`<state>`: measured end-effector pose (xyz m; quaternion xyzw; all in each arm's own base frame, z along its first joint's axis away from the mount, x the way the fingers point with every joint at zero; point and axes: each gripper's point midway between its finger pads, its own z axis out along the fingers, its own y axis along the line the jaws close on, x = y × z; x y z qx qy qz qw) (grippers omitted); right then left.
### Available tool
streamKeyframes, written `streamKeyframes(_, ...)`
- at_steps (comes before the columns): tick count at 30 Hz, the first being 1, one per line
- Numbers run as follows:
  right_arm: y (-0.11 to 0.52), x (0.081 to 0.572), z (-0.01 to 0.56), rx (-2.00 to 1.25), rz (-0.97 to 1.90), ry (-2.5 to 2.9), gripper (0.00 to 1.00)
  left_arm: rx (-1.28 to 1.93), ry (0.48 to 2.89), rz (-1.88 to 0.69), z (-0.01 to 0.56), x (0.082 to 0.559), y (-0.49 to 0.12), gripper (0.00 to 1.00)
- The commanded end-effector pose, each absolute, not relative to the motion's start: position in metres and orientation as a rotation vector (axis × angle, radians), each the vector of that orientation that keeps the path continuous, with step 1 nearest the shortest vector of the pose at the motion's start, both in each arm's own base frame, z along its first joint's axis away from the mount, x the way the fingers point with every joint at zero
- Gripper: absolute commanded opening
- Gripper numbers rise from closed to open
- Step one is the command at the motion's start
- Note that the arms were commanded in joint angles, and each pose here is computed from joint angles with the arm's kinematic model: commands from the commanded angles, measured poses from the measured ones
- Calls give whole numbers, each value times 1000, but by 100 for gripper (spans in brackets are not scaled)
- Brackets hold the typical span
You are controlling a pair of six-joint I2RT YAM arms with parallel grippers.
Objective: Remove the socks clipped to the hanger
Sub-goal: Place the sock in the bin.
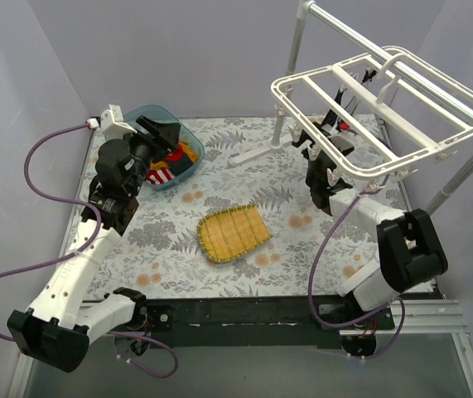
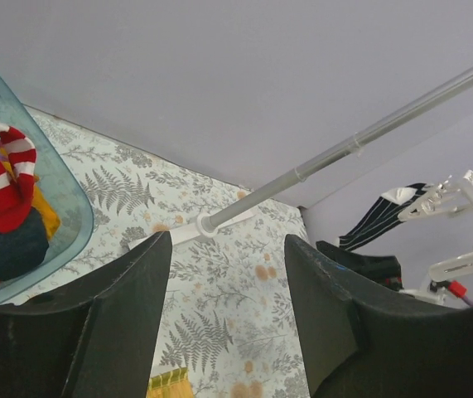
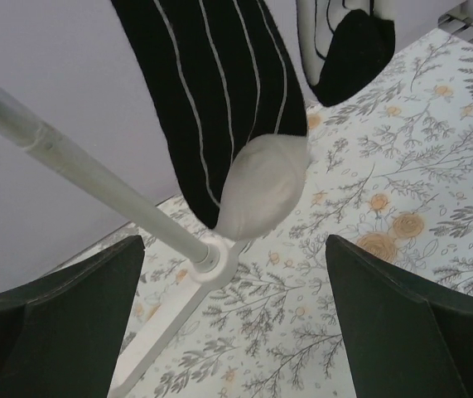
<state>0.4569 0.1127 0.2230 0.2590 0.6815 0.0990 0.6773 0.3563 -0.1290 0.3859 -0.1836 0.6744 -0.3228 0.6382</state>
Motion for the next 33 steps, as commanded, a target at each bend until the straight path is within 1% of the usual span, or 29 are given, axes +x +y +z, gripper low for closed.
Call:
streamKeyframes(1,90,483,251,618,80,1448,99,-323,1535,-734,412,339,-131,57)
streamKeyframes(4,82,497,256,632,87,1439,99,-294,1527,-738,419,334,-132,58)
streamKeyframes(6,81,506,270,597,66,1423,99,-280,1520,-741,423,332,-133,59)
streamKeyframes(10,80,523,273,528,20,1438,98,-260,1529,-749,422,331,-136,59)
streamKeyframes(13,80,535,276,494,7,1451,96,-253,1533,-753,420,329,-137,59)
streamKeyframes(16,80,541,271,457,-7,1482,85,-245,1527,-746,422,326,-135,59)
streamKeyframes(17,82,541,269,438,1,1490,67,-239,1526,-747,423,325,-135,59)
streamKeyframes(19,94,539,277,371,65,1481,43,-236,1521,-746,423,324,-135,59)
streamKeyframes(20,101,537,273,343,95,1496,23,-236,1521,-746,423,324,-135,59)
streamKeyframes(23,130,530,274,229,249,1525,5,-222,1527,-758,422,323,-137,59)
streamKeyframes(24,137,525,278,198,292,1527,2,-216,1527,-764,423,322,-139,59)
streamKeyframes(25,153,520,280,130,373,1535,1,-207,1523,-761,424,320,-138,59)
streamKeyframes(29,198,493,289,-43,628,1540,1,-179,1512,-737,429,318,-137,59)
streamKeyframes(33,228,464,302,-171,758,1531,1,-81,1526,-805,435,315,-154,60)
